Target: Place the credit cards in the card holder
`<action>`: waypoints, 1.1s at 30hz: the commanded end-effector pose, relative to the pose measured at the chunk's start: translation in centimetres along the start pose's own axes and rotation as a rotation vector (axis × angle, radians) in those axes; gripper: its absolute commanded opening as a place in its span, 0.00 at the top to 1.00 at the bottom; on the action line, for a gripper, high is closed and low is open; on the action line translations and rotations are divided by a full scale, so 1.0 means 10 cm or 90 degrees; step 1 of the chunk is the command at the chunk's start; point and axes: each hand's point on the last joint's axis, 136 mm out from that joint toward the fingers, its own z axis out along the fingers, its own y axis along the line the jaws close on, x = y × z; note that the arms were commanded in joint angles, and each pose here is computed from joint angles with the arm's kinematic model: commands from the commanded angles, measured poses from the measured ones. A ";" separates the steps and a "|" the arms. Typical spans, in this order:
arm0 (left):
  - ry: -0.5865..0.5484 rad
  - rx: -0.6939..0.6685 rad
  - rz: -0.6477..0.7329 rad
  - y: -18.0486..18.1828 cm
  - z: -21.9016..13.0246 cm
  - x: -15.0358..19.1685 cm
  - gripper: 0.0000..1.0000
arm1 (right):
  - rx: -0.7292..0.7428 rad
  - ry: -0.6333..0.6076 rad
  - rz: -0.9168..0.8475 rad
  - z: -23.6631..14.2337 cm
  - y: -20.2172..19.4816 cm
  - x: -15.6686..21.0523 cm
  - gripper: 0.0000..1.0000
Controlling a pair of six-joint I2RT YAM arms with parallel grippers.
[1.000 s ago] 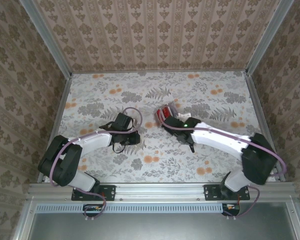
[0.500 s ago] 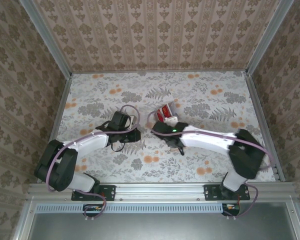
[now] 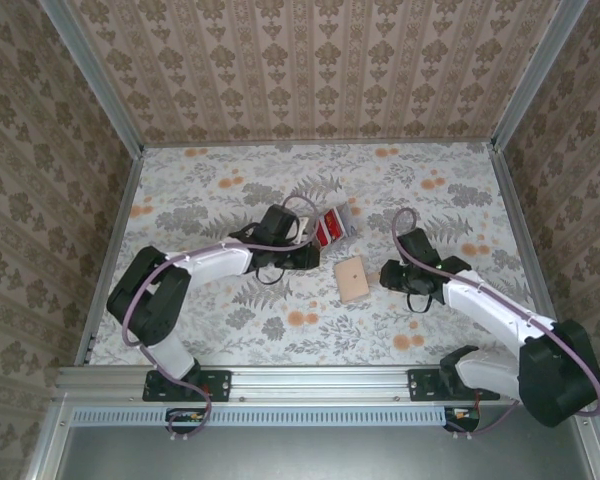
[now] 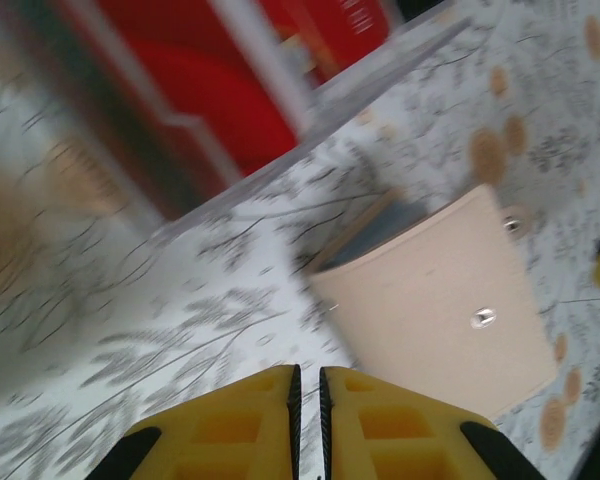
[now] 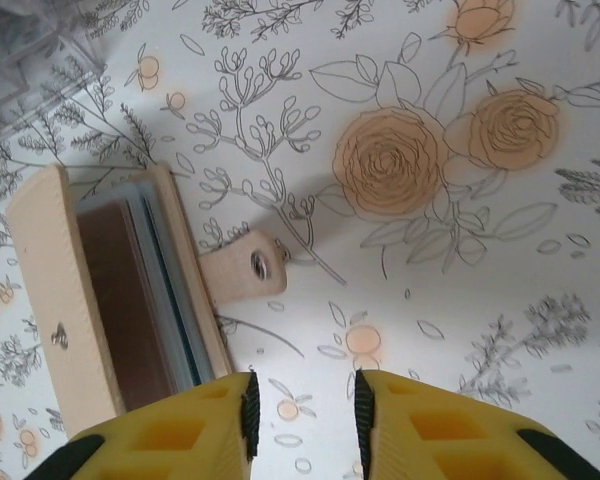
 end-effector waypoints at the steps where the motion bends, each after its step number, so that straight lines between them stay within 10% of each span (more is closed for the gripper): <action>1: 0.013 0.023 0.014 -0.19 0.04 -0.03 0.84 | -0.092 0.004 -0.010 0.09 0.23 -0.10 0.66; 33: 0.118 0.046 0.015 -0.41 0.54 0.23 0.81 | -0.131 0.031 0.004 0.20 0.21 -0.32 0.86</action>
